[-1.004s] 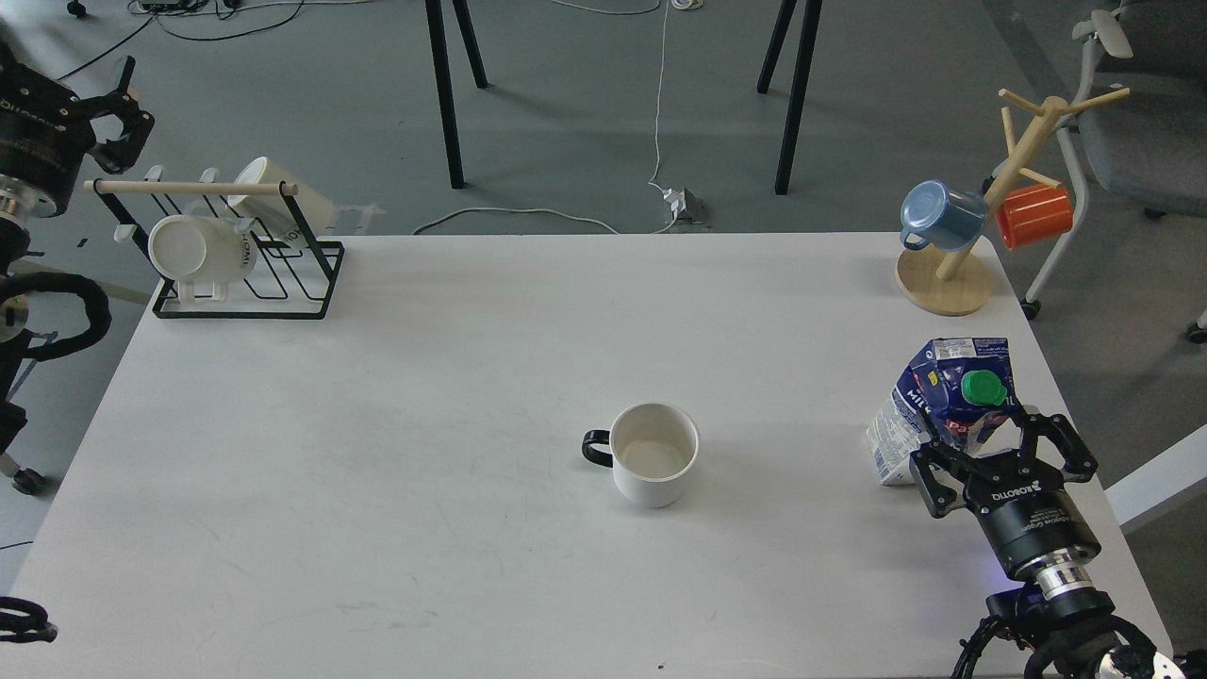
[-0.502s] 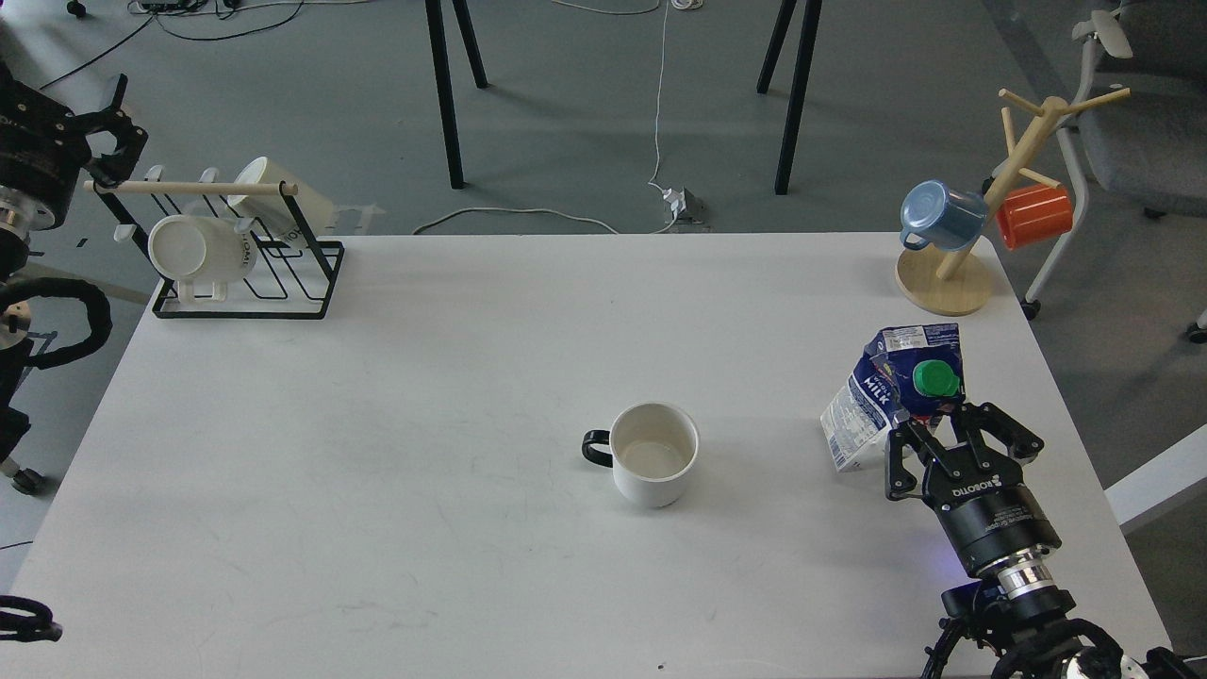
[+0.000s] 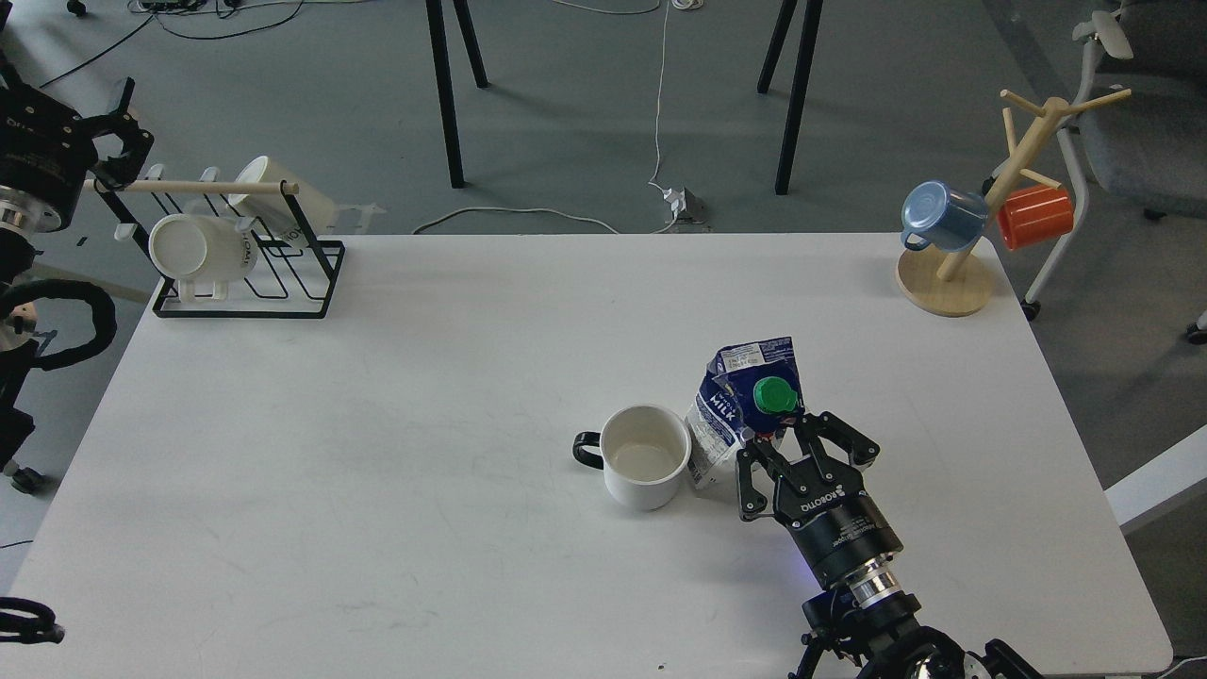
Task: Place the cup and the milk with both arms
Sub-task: 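Slide the milk carton with the right gripper beside the white mug, then open the right gripper and withdraw it from the carton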
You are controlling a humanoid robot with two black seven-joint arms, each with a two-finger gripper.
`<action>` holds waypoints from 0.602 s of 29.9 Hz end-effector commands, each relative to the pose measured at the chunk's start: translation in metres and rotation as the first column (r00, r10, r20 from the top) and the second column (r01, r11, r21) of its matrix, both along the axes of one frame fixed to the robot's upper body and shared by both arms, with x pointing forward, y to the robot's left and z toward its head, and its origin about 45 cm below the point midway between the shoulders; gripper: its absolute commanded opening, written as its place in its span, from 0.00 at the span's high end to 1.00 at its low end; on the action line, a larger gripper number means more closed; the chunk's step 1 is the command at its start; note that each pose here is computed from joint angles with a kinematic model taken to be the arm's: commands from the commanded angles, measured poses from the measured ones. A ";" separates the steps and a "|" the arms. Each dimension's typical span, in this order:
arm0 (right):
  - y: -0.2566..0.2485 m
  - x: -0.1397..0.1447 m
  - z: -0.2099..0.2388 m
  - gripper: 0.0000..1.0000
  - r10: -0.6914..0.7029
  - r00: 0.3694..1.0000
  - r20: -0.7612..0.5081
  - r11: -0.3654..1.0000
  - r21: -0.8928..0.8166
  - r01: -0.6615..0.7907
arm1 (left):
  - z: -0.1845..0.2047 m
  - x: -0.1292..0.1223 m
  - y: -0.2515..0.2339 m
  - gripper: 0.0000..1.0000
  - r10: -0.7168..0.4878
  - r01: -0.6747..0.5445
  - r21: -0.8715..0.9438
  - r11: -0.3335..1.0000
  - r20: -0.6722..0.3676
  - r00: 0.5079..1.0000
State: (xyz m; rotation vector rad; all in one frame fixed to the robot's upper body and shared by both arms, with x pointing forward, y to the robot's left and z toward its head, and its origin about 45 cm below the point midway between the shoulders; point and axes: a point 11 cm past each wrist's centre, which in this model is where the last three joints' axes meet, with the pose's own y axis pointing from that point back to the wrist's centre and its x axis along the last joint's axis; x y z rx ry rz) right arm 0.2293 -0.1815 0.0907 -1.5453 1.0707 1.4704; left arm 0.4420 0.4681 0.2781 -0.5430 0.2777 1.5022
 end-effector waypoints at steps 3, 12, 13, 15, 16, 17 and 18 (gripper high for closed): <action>-0.003 0.001 -0.009 0.58 -0.004 1.000 -0.021 1.000 -0.021 0.004 | 0.000 -0.001 0.001 0.01 0.001 -0.001 0.000 1.000 0.000 1.000; -0.003 -0.001 -0.010 0.16 -0.006 1.000 -0.027 1.000 -0.017 0.005 | -0.001 -0.001 0.001 0.01 0.000 0.000 0.001 1.000 -0.002 1.000; -0.004 -0.002 -0.011 0.13 -0.007 1.000 -0.030 1.000 -0.017 0.006 | -0.001 -0.001 0.001 0.01 0.000 0.000 0.001 1.000 -0.002 1.000; -0.005 -0.003 -0.012 0.10 -0.011 0.999 -0.034 1.000 -0.018 0.010 | -0.001 -0.001 0.000 0.01 -0.001 0.001 0.000 1.000 -0.002 1.000; -0.005 -0.004 -0.013 0.08 -0.012 0.999 -0.037 1.000 -0.018 0.011 | -0.001 -0.001 0.000 0.01 -0.001 0.001 0.000 1.000 -0.002 1.000; -0.005 -0.005 -0.014 0.07 -0.014 0.999 -0.040 1.000 -0.018 0.013 | -0.001 -0.001 0.000 0.01 -0.001 0.001 0.000 1.000 -0.002 1.000; -0.006 -0.007 -0.014 0.06 -0.017 0.999 -0.043 1.000 -0.016 0.016 | -0.002 -0.001 0.000 0.01 -0.001 0.001 0.000 1.000 -0.004 1.000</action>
